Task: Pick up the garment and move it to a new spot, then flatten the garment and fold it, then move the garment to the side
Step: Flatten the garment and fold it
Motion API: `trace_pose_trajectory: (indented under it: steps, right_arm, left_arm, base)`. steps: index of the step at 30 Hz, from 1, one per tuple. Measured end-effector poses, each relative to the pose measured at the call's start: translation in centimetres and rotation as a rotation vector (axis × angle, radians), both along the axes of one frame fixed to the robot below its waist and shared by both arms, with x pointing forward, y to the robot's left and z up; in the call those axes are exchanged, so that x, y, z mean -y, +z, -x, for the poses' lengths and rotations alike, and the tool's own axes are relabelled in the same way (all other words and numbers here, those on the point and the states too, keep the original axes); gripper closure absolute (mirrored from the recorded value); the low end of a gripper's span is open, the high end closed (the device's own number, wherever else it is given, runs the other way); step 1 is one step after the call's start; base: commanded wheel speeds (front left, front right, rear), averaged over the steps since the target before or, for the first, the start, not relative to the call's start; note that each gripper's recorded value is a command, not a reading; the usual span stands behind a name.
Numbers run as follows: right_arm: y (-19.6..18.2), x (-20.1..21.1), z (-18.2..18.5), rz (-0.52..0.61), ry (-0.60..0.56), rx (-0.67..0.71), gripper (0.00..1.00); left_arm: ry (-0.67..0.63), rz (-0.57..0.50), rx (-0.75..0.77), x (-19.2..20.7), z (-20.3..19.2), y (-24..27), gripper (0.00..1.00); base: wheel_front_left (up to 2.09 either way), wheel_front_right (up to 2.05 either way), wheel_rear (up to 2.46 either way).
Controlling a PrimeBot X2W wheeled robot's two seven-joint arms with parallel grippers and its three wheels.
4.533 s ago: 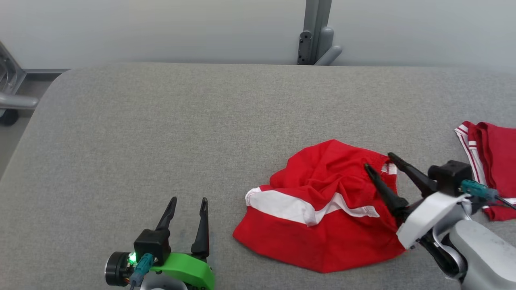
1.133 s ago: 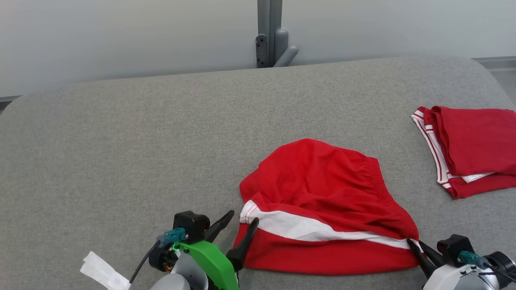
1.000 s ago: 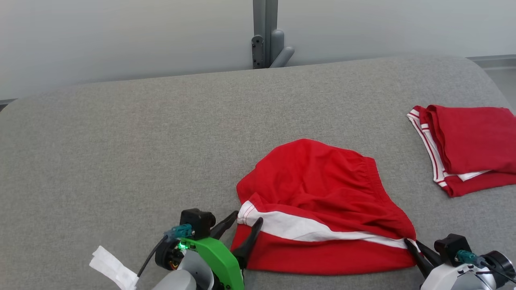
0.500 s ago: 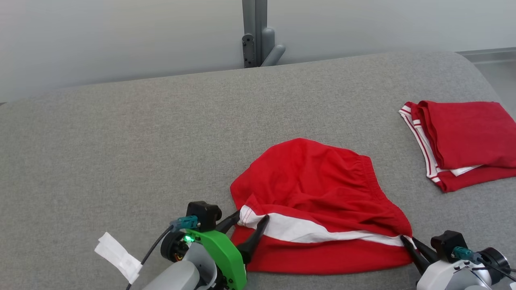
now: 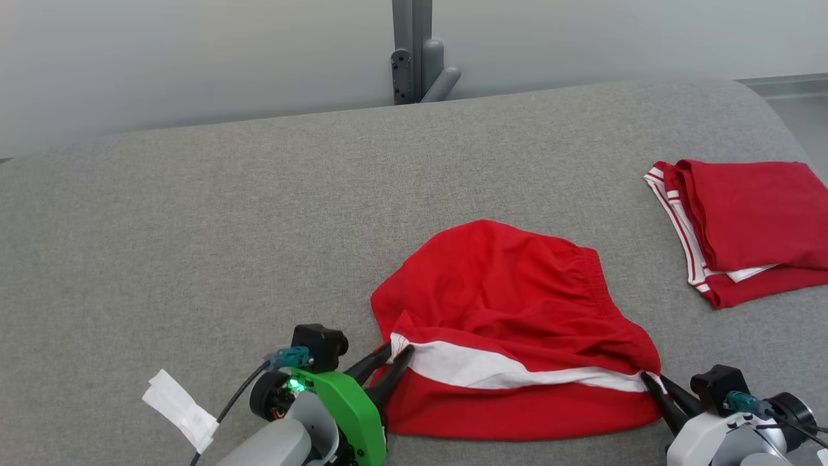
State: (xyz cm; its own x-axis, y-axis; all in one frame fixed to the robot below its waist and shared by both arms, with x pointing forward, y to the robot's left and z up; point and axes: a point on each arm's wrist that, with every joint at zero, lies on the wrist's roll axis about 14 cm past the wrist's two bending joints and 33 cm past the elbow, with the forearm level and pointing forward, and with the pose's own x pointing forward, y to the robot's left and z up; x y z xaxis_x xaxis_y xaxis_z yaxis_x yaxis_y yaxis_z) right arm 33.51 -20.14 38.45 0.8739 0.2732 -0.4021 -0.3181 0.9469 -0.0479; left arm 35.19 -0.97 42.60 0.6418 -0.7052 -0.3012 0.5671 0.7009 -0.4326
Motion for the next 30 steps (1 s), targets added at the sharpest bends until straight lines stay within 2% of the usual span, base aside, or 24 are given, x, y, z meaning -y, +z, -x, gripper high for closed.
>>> trace_pose_trajectory:
  steps: [4,7,13,14,17,25,30]
  right_arm:
    - [0.2,0.1,-0.1,-0.004,-0.004,0.008,1.0]
    - [0.7,0.0,-0.5,-0.016,-0.012,0.026,1.0]
    - [2.6,-0.5,-1.5,-0.1,-0.046,0.082,1.0]
    - [3.9,-1.0,-2.0,-0.154,-0.059,0.118,1.0]
    - [5.4,-1.4,-2.5,-0.21,-0.069,0.157,1.0]
    - [11.6,-2.9,-3.0,-0.357,-0.023,0.312,1.0]
    - [15.7,-3.5,-2.5,-0.41,0.033,0.381,1.0]
  left_arm:
    - [0.005,-0.013,-0.01,-0.2,-0.2,-0.5,0.81]
    - [0.019,-0.018,-0.006,-0.5,-0.5,-0.7,1.0]
    - [0.056,0.012,0.026,-0.7,-1.2,-0.1,1.0]
    - [0.08,0.039,0.05,-0.8,-1.6,0.6,1.0]
    - [0.107,0.066,0.075,-1.0,-2.2,1.4,1.0]
    - [0.257,0.219,0.186,-3.1,-3.8,6.6,1.0]
    - [0.341,0.311,0.288,-5.0,-3.7,10.5,1.0]
  base:
    - [0.0,0.0,0.0]
    - [0.0,0.0,0.0]
    - [0.0,0.0,0.0]
    - [0.0,0.0,0.0]
    - [0.0,0.0,0.0]
    - [0.0,0.0,0.0]
    - [0.0,0.0,0.0]
